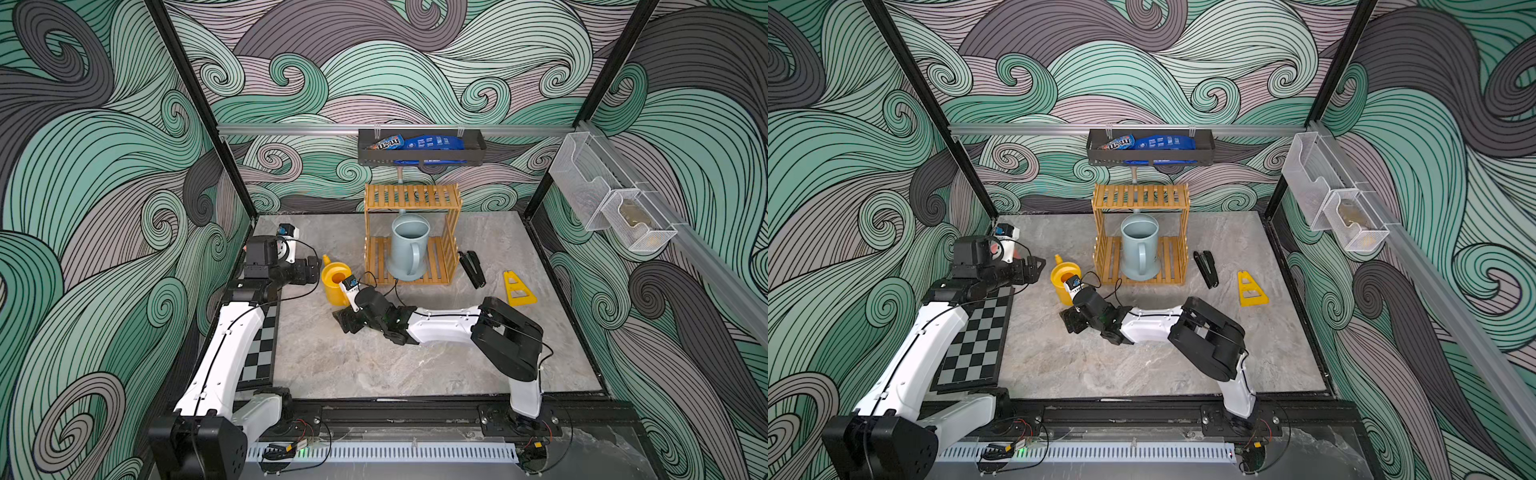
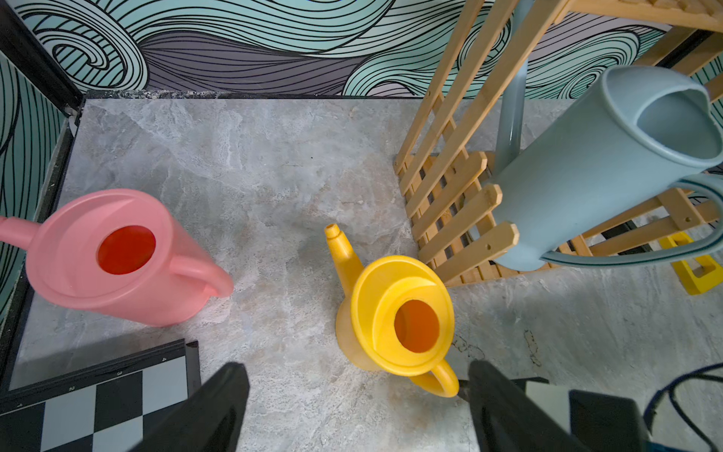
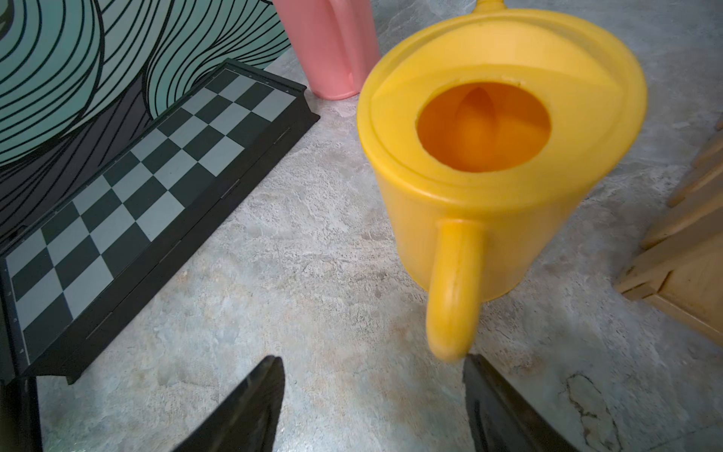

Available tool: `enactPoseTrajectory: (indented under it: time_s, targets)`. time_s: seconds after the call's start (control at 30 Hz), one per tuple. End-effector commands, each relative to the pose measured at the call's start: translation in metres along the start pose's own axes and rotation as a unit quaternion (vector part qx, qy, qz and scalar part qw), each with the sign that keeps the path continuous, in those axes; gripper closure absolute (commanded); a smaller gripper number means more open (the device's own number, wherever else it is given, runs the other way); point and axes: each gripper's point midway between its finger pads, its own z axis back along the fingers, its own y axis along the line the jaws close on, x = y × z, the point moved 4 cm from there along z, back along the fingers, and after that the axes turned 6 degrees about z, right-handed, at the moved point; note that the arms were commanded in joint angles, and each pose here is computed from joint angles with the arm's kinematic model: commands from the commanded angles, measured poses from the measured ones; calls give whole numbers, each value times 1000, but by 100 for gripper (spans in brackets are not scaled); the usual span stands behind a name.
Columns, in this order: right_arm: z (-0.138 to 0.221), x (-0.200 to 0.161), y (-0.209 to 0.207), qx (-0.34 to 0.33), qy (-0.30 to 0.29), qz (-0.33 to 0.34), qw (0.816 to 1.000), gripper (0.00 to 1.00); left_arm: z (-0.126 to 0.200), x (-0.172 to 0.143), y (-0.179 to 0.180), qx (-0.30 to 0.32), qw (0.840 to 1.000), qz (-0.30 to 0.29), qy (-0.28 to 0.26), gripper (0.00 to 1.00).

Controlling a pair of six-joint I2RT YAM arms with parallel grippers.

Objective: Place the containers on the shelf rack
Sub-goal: 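Pick up a container from the center of the board.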

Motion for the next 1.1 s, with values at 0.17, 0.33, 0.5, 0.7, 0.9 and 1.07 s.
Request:
enactPoseTrajectory:
  time_s: [0.17,0.33,0.5,0.7,0.9,1.07]
  targets:
    - [-3,14,-21,-52,-25,-22,998,29,11,11,-5,1,1000,-11,-18,9]
    - [-6,16,-23,-61,-29,-19,998,29,9,10,-5,2,1000,-13,-18,9]
    - [-7,24,-22,-65,-40,-14,997,37,9,11,-6,2,1000,-12,-16,9]
    - [-10,28,-28,-80,-46,-12,996,54,10,11,-7,1,1000,-12,-14,9]
    - [-10,32,-29,-83,-51,-9,995,70,7,10,-7,4,1000,-11,-11,9]
    - [-3,37,-24,-78,-59,10,995,79,5,10,-6,6,1000,-11,-11,9]
